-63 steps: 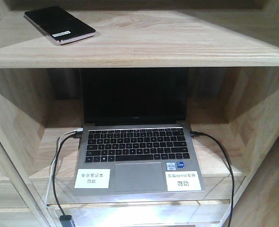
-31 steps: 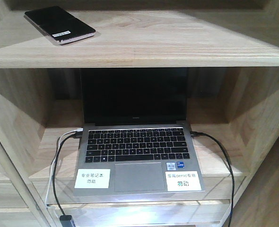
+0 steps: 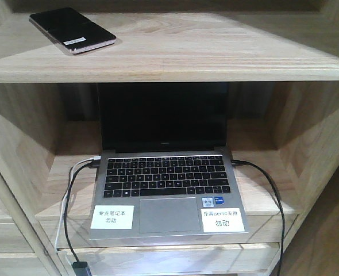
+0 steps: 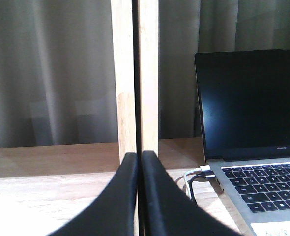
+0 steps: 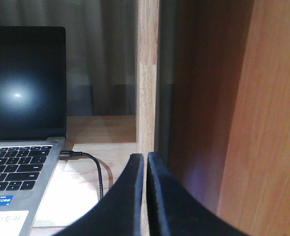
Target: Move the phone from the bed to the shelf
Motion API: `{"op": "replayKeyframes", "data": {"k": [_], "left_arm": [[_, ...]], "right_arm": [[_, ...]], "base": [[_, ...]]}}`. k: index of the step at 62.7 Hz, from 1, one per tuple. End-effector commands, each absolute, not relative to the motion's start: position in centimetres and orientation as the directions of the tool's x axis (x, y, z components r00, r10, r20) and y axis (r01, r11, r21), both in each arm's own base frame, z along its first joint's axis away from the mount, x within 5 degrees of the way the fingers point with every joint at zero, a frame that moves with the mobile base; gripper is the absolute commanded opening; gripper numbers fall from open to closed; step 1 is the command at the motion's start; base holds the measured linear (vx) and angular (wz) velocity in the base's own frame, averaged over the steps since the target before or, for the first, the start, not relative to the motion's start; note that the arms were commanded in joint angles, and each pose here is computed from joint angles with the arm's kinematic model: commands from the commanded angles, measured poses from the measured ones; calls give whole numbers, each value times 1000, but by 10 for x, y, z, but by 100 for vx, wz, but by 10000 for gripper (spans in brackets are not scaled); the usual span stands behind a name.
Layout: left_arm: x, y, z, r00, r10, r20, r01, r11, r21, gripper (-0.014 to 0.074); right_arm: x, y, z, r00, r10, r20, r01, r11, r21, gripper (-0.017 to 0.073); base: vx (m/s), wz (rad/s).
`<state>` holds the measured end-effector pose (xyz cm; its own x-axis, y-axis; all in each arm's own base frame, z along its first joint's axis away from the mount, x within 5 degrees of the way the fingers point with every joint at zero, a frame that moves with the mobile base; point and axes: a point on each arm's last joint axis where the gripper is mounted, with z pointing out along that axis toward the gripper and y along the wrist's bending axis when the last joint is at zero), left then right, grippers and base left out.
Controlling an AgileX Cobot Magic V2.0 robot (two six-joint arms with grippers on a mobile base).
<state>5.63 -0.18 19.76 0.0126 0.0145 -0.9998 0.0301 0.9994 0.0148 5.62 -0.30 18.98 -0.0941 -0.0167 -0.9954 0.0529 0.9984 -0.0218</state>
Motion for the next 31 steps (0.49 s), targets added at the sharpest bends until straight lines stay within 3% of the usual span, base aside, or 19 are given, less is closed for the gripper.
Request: {"op": "replayKeyframes", "data": {"k": [1,31], "left_arm": [[54,-2,212,111,-8,-994,33,999,-5,1],[54,-2,212,111,-8,-994,33,999,-5,1]], "right_arm": [[56,-3,193,-26,-31,-999,62,998,-33,-5],[56,-3,193,-27,-31,-999,62,998,-33,-5]], "base": [[0,0],[0,0]]}}
